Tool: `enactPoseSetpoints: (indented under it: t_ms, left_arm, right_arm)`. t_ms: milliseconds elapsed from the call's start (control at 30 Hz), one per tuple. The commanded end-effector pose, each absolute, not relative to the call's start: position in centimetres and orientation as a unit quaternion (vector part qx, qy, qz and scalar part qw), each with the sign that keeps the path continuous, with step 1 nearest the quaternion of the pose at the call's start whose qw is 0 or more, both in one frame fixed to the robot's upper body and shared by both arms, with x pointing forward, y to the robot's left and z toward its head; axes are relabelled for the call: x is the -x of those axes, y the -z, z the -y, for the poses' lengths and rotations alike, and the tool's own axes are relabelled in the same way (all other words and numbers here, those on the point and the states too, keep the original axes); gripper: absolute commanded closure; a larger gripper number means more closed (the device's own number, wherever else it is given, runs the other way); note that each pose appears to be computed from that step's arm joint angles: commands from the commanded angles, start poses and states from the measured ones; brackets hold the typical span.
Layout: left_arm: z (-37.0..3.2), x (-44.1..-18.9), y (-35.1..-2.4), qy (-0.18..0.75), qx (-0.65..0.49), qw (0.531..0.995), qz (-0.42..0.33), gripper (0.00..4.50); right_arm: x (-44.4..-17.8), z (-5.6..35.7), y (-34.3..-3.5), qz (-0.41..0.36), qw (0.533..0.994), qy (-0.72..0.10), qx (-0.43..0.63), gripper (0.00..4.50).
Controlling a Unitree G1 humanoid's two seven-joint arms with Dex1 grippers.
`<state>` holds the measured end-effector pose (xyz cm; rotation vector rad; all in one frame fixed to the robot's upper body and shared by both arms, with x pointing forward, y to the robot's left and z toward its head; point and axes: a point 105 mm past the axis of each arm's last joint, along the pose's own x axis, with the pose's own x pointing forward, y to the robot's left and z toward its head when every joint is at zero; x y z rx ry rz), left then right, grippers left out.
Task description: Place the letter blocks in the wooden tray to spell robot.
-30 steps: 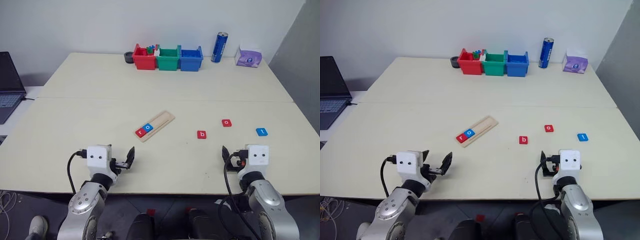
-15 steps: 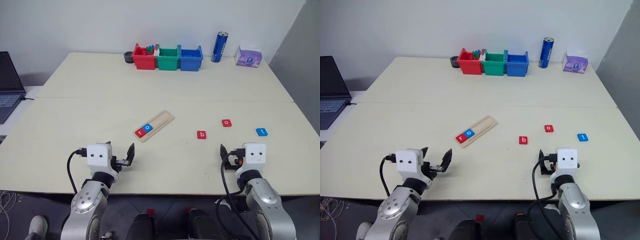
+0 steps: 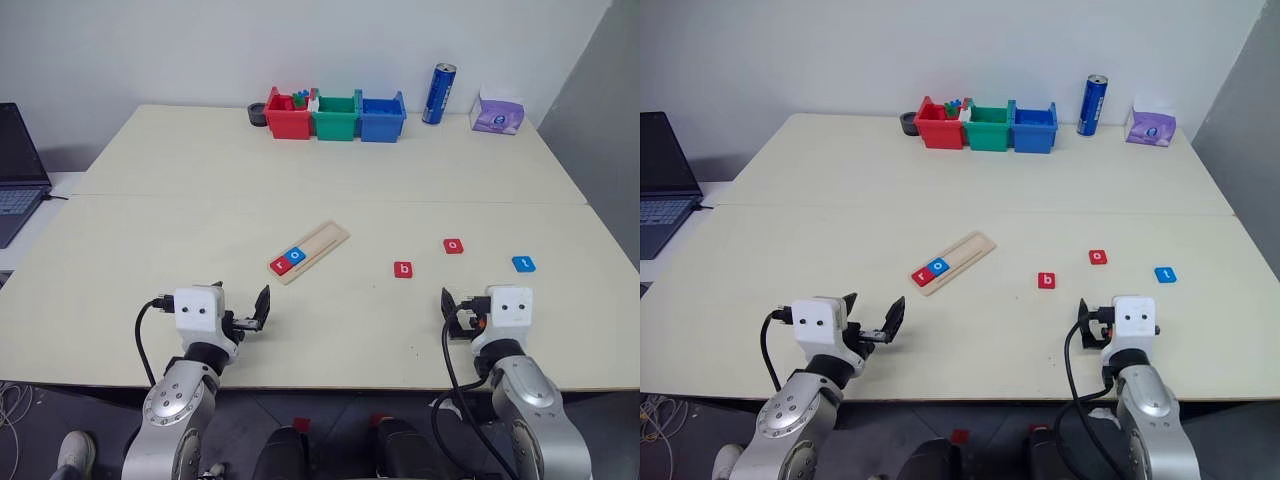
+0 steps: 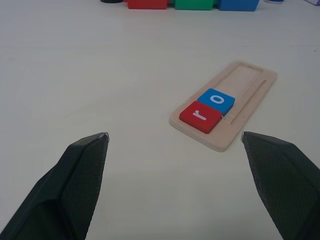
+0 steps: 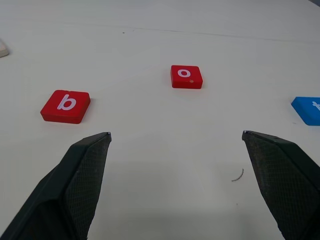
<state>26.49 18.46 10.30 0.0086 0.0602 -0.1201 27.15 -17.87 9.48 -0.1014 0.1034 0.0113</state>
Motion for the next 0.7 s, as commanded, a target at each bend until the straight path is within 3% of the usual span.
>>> enactPoseSetpoints:
  t_ms: [33, 333, 533, 700]
  left_arm:
    - [-18.5, -27.2, -11.6, 0.089, -0.008, 0.996, -0.012, 0.0]
    - [-19.2, -30.6, -13.3, 0.199, -0.029, 0.979, -0.018, 0.0]
    - [-17.9, -32.1, -12.4, 0.308, -0.05, 0.949, -0.055, 0.0]
    - [-18.0, -33.3, -11.9, 0.34, -0.075, 0.935, -0.066, 0.0]
  right_arm:
    - [-27.2, 16.3, -12.0, -0.01, 0.996, -0.073, 0.056, 0.03]
    - [-27.2, 12.9, -16.8, -0.014, 0.917, -0.396, 0.05, 0.03]
    - [-27.9, 11.7, -18.2, -0.027, 0.875, -0.48, 0.063, 0.03]
    - [-28.1, 10.8, -18.7, -0.026, 0.862, -0.503, 0.061, 0.03]
